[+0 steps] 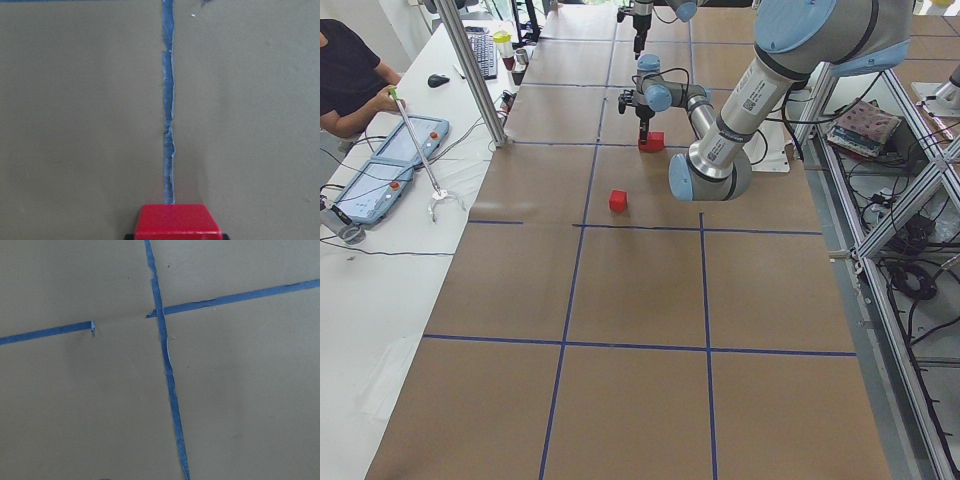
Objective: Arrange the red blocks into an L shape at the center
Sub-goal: 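Place the red cube just farther from the robot than the center cube, then open the left gripper and move it to the remaining red cube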
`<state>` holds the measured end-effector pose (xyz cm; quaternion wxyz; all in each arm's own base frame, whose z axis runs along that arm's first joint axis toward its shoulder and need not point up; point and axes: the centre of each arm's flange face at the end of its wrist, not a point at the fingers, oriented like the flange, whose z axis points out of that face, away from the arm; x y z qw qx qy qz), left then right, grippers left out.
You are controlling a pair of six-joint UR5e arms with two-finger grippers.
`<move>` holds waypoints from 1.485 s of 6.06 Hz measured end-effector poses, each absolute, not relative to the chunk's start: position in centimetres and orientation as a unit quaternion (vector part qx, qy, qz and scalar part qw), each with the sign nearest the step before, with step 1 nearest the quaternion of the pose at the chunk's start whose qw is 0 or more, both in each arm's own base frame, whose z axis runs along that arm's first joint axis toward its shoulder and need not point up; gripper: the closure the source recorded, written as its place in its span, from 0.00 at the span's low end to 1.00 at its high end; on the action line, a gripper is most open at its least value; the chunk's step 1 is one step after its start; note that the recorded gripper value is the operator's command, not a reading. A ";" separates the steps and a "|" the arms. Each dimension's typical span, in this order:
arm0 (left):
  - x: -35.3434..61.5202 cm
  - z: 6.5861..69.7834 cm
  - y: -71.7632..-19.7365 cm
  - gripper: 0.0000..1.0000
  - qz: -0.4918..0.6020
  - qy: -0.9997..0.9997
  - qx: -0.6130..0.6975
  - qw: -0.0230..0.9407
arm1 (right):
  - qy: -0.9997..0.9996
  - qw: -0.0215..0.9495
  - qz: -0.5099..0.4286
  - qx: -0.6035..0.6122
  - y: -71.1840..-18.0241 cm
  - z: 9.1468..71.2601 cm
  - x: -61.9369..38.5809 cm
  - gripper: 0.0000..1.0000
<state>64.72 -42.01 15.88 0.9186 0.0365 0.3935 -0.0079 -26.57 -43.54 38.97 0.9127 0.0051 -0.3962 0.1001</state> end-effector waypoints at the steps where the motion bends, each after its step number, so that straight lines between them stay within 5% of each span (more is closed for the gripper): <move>1: 64.7 15.8 -42.0 0.90 -0.008 0.394 0.037 0.918 | -0.396 0.913 0.100 0.005 -43.5 39.0 -26.6 0.00; 2: 64.7 15.8 -42.0 0.35 -0.007 0.395 0.037 0.918 | -0.396 0.913 0.100 0.005 -43.5 39.0 -26.6 0.00; 3: 64.7 15.8 -41.9 0.08 -0.007 0.395 0.037 0.918 | -0.396 0.913 0.100 0.005 -43.5 39.0 -26.6 0.00; 4: 64.7 15.8 -42.0 0.00 -0.007 0.395 0.037 0.918 | -0.396 0.913 0.100 0.005 -43.5 39.0 -26.6 0.00; 9: 57.7 14.8 -44.8 0.00 -0.034 0.421 0.066 0.904 | -0.401 0.911 0.099 0.009 -43.5 38.3 -26.6 0.00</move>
